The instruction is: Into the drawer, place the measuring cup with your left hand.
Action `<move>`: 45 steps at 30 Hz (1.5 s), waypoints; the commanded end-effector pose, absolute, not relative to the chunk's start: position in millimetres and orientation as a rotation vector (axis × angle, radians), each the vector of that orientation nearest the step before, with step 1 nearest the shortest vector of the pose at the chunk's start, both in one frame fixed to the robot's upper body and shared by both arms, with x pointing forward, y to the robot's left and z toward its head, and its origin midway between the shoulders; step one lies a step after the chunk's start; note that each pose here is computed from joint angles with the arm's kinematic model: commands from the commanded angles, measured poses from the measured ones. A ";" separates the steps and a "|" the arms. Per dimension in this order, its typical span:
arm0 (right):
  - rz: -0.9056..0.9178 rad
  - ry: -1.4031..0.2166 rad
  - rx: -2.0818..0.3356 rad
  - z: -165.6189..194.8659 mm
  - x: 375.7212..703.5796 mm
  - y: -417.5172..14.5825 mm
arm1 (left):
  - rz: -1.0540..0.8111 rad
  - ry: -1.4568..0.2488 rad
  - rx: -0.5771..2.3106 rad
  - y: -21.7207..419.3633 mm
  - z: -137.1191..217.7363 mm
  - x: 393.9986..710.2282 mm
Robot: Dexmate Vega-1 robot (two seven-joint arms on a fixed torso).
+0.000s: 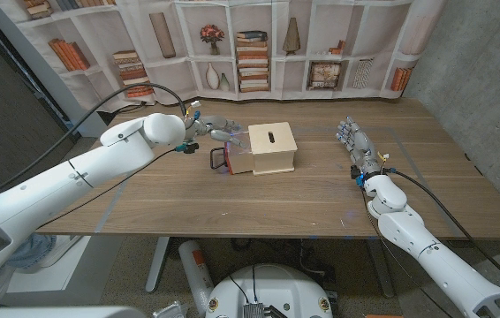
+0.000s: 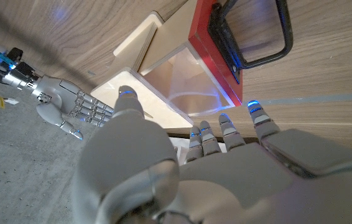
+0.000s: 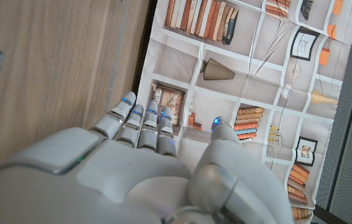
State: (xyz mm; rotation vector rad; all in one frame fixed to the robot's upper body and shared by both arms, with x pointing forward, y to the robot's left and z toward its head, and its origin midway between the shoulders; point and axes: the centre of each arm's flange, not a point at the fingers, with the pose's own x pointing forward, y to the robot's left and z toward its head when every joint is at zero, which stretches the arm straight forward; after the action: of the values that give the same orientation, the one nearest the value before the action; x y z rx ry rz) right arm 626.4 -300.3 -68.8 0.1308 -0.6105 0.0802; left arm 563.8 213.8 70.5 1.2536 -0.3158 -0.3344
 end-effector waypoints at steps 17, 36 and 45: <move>0.076 -0.613 0.134 -70.0 624.6 -302.5 | -0.332 -0.299 1.257 212.1 74.7 561.6; 0.078 -0.616 0.139 -70.0 625.7 -303.5 | -0.305 -0.329 1.237 215.5 83.4 552.3; 0.077 -0.617 0.141 -70.5 625.6 -303.8 | -0.290 -0.382 1.188 222.5 89.1 546.8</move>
State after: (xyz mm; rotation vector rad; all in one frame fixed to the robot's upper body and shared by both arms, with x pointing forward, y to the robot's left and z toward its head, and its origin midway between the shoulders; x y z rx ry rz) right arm 625.4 -303.2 -70.5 0.1377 -0.6151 0.0780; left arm 553.1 216.5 82.9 1.2303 -0.3334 -0.3040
